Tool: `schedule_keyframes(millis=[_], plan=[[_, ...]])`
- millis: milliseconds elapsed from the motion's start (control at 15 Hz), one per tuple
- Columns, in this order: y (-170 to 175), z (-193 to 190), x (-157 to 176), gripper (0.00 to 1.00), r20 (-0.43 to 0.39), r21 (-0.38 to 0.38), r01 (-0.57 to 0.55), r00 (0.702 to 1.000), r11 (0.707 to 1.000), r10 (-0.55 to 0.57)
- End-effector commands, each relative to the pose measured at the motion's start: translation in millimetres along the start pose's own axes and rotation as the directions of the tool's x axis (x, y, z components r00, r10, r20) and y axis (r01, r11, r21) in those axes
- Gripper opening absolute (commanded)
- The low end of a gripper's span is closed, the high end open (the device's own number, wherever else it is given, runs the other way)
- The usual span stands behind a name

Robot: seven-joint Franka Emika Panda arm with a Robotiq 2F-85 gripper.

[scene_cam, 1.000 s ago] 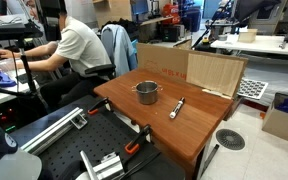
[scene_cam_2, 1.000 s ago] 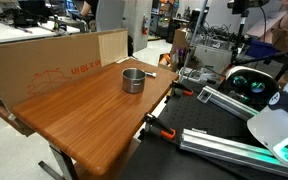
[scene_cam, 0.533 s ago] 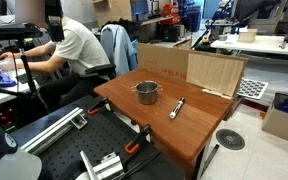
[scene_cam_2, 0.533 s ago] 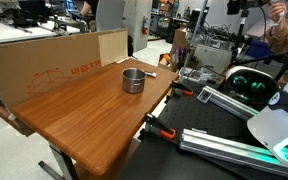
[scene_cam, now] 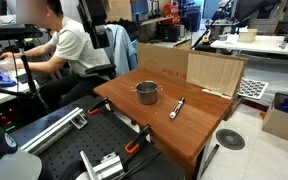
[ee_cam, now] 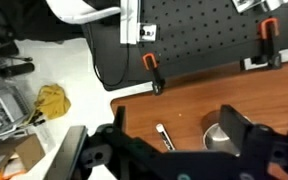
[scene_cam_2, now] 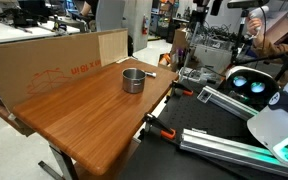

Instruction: Take the marker from the table and place it in the silver pot

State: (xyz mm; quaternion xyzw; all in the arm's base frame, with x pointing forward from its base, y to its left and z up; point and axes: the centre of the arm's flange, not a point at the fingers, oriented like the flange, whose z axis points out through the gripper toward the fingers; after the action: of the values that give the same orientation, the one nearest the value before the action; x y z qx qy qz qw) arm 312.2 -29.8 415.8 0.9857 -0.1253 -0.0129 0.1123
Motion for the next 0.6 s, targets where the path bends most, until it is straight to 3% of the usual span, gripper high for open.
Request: schedule_keyframes(millis=[0, 267, 533], plan=[[12, 16, 52, 1.00, -0.051, -0.006, 0.079, 0.996, 0.997, -0.079], [32, 41, 111, 1.00, -0.124, -0.017, 0.209, 0.970, 0.978, -0.210], [38, 73, 158, 1.00, -0.156, -0.014, 0.357, 0.922, 0.934, -0.354]])
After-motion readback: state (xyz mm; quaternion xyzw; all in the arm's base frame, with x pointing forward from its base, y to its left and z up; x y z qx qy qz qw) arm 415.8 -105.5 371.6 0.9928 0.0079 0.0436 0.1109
